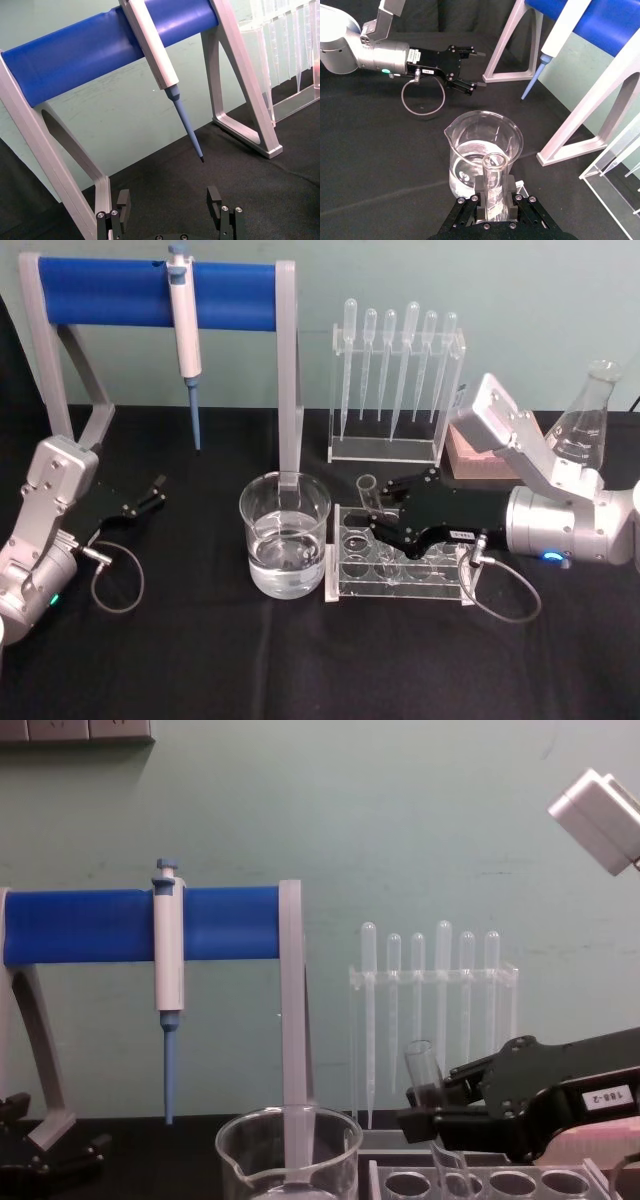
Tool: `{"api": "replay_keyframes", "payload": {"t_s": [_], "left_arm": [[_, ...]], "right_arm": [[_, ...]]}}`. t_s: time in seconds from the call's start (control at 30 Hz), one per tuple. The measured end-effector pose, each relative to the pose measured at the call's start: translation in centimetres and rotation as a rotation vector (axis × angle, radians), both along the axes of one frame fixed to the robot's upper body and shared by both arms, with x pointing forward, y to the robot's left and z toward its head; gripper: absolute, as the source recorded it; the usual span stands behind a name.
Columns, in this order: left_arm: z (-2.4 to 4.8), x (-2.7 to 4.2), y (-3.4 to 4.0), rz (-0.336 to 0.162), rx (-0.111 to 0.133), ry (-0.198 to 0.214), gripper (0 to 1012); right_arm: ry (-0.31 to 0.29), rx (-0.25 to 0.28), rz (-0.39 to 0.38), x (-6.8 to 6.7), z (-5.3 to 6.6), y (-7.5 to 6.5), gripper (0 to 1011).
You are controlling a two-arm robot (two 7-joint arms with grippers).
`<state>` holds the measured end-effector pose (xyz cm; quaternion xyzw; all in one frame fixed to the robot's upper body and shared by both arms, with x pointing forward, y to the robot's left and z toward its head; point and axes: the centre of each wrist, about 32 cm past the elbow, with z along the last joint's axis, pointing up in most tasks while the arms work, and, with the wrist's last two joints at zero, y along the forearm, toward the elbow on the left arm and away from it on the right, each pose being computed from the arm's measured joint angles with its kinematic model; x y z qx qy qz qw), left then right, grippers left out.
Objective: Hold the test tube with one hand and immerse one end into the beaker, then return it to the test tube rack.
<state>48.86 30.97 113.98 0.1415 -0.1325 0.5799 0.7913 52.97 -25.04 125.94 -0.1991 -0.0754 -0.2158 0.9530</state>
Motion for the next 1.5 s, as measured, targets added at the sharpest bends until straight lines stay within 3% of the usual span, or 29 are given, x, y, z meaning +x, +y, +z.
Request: {"api": "replay_keyframes", "payload": {"t_s": [0.5,0.97,1.5], "left_arm": [[0.0,0.0,0.0,0.0,0.0,0.0,1000],[0.0,0.0,0.0,0.0,0.0,0.0,1000],[0.0,0.0,0.0,0.0,0.0,0.0,1000]], "right_arm": [[-0.035,0.119,-0.057,-0.6,1.0,-1.5,226],[-0.012,0.224,-0.076,-1.5,2.7,-2.6,225],[-0.027,0.274,-0.075,-1.8,4.7,-2.7,226]]}}
